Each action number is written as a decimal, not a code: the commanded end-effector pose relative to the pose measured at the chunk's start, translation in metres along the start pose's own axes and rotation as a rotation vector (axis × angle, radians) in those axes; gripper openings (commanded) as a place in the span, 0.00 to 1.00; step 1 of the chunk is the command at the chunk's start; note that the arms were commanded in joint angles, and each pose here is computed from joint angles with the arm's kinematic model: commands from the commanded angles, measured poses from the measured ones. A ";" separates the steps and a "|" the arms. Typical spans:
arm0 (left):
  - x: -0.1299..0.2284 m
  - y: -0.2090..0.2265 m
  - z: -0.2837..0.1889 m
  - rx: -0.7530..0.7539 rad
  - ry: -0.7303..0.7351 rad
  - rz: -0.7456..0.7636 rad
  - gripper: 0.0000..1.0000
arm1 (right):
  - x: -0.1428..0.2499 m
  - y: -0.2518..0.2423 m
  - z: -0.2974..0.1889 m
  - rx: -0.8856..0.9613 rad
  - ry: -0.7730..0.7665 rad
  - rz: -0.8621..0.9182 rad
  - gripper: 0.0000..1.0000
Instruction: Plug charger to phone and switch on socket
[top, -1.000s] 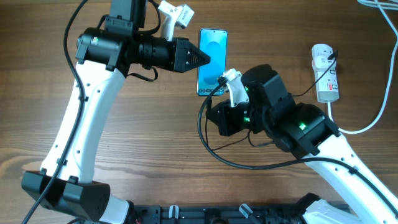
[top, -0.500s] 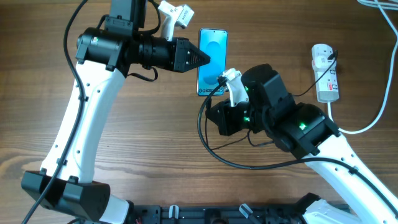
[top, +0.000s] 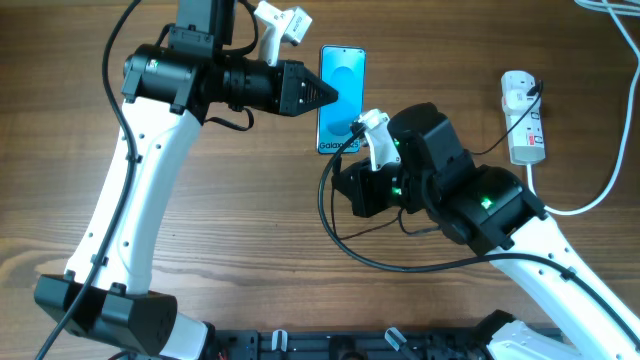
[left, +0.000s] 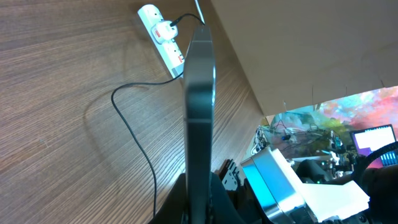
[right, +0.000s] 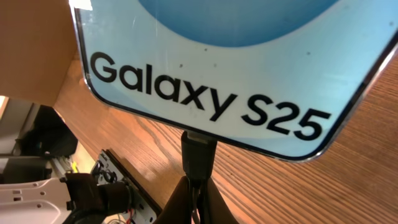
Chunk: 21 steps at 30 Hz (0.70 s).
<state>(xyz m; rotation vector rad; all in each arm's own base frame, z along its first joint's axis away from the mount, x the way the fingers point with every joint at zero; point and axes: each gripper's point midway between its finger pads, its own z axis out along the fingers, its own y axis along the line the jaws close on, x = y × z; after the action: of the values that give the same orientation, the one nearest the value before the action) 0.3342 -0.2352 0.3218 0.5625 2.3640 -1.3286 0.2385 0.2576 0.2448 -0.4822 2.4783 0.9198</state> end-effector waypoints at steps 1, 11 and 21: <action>-0.003 -0.017 -0.008 0.022 -0.023 0.063 0.04 | -0.006 0.002 -0.002 0.006 -0.025 -0.034 0.04; -0.003 -0.017 -0.008 0.022 -0.024 0.064 0.04 | -0.007 0.003 -0.002 0.000 -0.027 -0.035 0.04; -0.005 -0.017 -0.008 0.023 -0.032 0.086 0.04 | -0.005 0.005 -0.002 -0.016 -0.016 -0.028 0.04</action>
<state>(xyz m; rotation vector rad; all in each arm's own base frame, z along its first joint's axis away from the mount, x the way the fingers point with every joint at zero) 0.3354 -0.2350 0.3220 0.5630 2.3603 -1.3228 0.2394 0.2584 0.2460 -0.4961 2.4653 0.9195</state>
